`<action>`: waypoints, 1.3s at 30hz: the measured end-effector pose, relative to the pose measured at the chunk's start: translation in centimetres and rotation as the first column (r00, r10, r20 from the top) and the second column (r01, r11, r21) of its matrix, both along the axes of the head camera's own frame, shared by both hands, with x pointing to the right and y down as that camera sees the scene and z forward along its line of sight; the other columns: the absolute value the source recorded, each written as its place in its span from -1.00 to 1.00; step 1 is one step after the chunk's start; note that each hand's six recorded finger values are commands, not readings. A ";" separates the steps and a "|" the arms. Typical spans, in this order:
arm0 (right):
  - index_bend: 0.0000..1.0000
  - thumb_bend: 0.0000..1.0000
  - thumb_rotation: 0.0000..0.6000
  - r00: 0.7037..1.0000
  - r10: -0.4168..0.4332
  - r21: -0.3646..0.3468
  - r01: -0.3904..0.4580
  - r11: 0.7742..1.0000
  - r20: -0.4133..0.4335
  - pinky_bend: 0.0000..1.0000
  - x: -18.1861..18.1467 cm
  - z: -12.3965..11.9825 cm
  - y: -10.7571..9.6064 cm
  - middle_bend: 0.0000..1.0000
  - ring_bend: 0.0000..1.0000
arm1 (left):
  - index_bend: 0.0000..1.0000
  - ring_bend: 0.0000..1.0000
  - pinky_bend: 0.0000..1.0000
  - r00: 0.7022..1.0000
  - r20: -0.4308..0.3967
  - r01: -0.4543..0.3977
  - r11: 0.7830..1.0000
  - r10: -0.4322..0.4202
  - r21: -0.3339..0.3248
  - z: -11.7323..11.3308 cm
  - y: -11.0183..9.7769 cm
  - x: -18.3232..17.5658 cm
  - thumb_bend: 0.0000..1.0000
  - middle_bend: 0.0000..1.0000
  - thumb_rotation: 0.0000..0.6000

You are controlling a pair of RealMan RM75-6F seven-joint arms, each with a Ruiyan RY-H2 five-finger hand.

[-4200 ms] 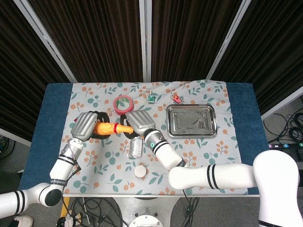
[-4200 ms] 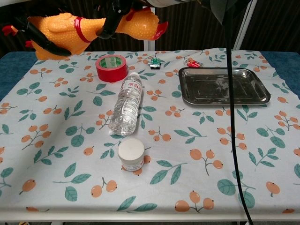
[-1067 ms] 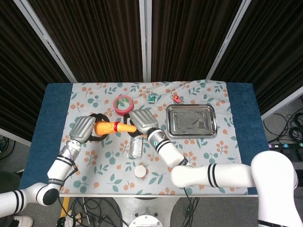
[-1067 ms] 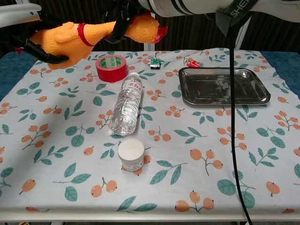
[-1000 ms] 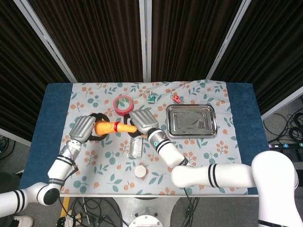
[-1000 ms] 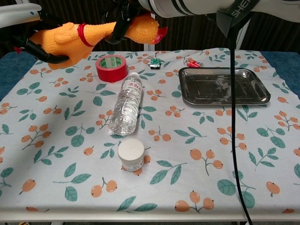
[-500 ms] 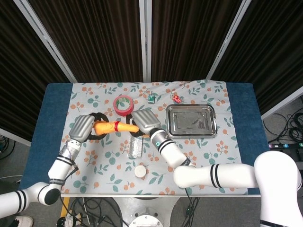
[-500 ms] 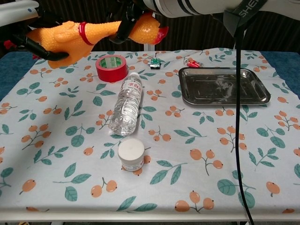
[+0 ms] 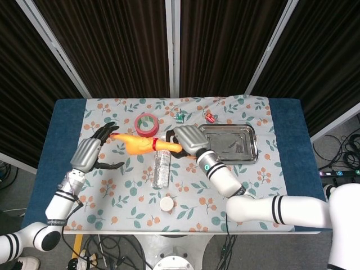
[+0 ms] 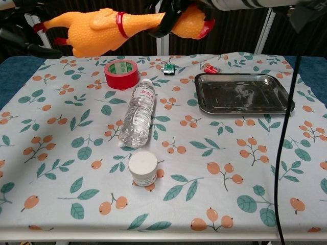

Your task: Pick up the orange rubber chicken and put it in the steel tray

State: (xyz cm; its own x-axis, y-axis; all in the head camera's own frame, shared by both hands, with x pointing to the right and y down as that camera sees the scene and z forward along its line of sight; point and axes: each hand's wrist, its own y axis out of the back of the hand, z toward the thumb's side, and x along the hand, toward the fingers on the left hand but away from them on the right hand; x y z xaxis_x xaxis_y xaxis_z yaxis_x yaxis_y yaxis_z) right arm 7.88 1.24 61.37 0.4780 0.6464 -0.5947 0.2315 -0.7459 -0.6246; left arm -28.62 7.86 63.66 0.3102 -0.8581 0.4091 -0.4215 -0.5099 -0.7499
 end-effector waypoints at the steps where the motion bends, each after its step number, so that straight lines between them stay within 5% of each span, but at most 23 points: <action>1: 0.90 -0.07 1.00 1.000 0.007 0.000 -0.007 1.000 0.000 1.00 0.7 0.0 -0.1 0.63 0.58 | -0.67 -0.74 -0.31 1.000 0.000 0.003 1.000 -0.003 0.008 -0.2 0.1 -0.2 -0.81 -0.72 0.44; 11: 0.91 -0.08 1.00 0.990 0.120 -0.017 -0.122 0.992 -0.073 1.00 12.4 1.9 0.4 0.63 0.56 | -0.67 -0.74 -0.31 0.996 0.040 0.073 0.992 -0.077 0.106 -2.3 1.7 -4.2 -0.82 -0.72 0.94; 21: 0.91 -0.10 1.00 0.958 0.201 -0.021 -0.209 0.978 -0.205 1.00 23.4 6.0 0.5 0.63 0.56 | -0.67 -0.74 -0.32 0.986 0.076 0.142 0.984 -0.150 0.104 -2.6 2.6 -6.2 -0.82 -0.72 0.99; 28: 0.85 -0.19 1.00 0.951 0.160 -0.037 -0.176 0.984 -0.266 0.93 26.0 8.8 1.4 0.62 0.47 | -0.67 -0.74 -0.34 0.978 0.087 0.184 0.979 -0.191 0.089 -2.4 3.0 -6.9 -0.82 -0.72 0.99; 31: 0.57 -0.37 1.00 0.951 0.135 -0.028 -0.149 0.988 -0.278 0.63 26.3 9.9 1.7 0.48 0.24 | -0.67 -0.74 -0.36 0.975 0.085 0.200 0.977 -0.206 0.075 -2.1 2.9 -7.1 -0.83 -0.72 0.99; 34: -0.01 -0.71 1.00 0.948 0.132 -0.015 -0.142 0.990 -0.289 0.17 27.0 10.8 1.6 0.11 -0.16 | -0.67 -0.74 -0.36 0.973 0.083 0.208 0.975 -0.213 0.075 -2.1 2.8 -7.1 -0.83 -0.72 0.99; 39: -0.81 -0.94 1.00 0.937 0.119 0.007 -0.124 0.992 -0.328 -0.22 28.4 11.8 1.2 -0.39 -0.63 | -0.67 -0.74 -0.36 0.972 0.086 0.215 0.974 -0.220 0.068 -1.9 2.8 -7.5 -0.83 -0.72 0.99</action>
State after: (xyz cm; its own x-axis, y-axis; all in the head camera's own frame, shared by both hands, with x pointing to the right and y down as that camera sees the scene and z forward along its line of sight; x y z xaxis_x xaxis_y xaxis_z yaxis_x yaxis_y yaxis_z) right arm 36.29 2.47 73.18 0.1738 0.6782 -0.7141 0.1056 -0.7338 -0.6712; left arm -36.09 10.65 61.76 0.0764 -0.9240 0.3747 -0.4449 -0.3679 -0.8165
